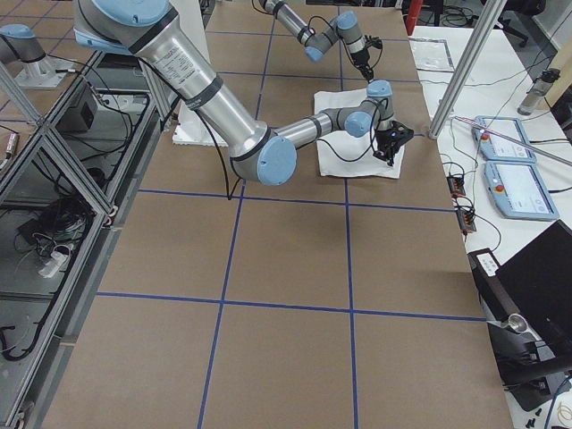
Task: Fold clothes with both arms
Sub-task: 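Release the hem and raise both grippers away from the folded shirt, then grasp the folded shirt's corner nearest the right gripper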
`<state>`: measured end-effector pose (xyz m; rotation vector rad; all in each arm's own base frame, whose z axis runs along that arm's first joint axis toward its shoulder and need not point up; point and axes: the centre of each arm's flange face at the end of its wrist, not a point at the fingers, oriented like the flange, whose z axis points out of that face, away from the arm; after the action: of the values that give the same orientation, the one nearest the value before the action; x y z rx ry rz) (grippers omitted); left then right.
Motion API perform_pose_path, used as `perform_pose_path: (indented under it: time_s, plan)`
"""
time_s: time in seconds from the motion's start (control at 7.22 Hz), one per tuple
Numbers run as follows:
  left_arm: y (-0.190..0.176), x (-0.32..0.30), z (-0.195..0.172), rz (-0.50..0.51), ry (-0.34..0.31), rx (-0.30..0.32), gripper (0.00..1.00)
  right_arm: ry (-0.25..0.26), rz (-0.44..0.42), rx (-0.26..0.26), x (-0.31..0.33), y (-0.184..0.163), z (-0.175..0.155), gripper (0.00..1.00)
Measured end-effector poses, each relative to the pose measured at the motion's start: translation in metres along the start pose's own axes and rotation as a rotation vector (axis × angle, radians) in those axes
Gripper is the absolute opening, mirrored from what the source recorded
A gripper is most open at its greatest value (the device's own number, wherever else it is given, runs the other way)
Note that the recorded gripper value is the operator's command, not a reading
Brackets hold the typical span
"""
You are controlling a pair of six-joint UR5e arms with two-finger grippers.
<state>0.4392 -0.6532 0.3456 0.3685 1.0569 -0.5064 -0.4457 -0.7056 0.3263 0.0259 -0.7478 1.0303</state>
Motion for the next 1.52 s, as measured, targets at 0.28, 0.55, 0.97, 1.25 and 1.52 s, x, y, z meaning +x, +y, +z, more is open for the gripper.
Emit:
perform_pose_path:
  time_s: [0.28, 0.55, 0.97, 1.25, 1.52]
  plan:
    - [-0.001, 0.000, 0.001, 0.010, -0.002, 0.000, 0.58, -0.005, -0.002, -0.002, -0.003, 0.002, -0.001, 0.57]
    - [-0.003, -0.001, 0.001, 0.018, -0.003, 0.003, 0.58, -0.019, 0.003, -0.003, -0.008, -0.001, -0.008, 0.63]
    - [-0.008, -0.005, -0.003, 0.017, 0.000, 0.008, 0.58, -0.066, -0.003, -0.098, 0.047, 0.021, -0.034, 0.77]
    - [-0.008, -0.006, -0.005, 0.018, 0.002, 0.006, 0.58, -0.058, -0.004, -0.155, 0.130, 0.059, -0.039, 0.82]
    - [-0.008, -0.003, -0.007, 0.020, 0.006, 0.005, 0.58, -0.040, -0.006, -0.169, 0.168, 0.079, -0.039, 0.83]
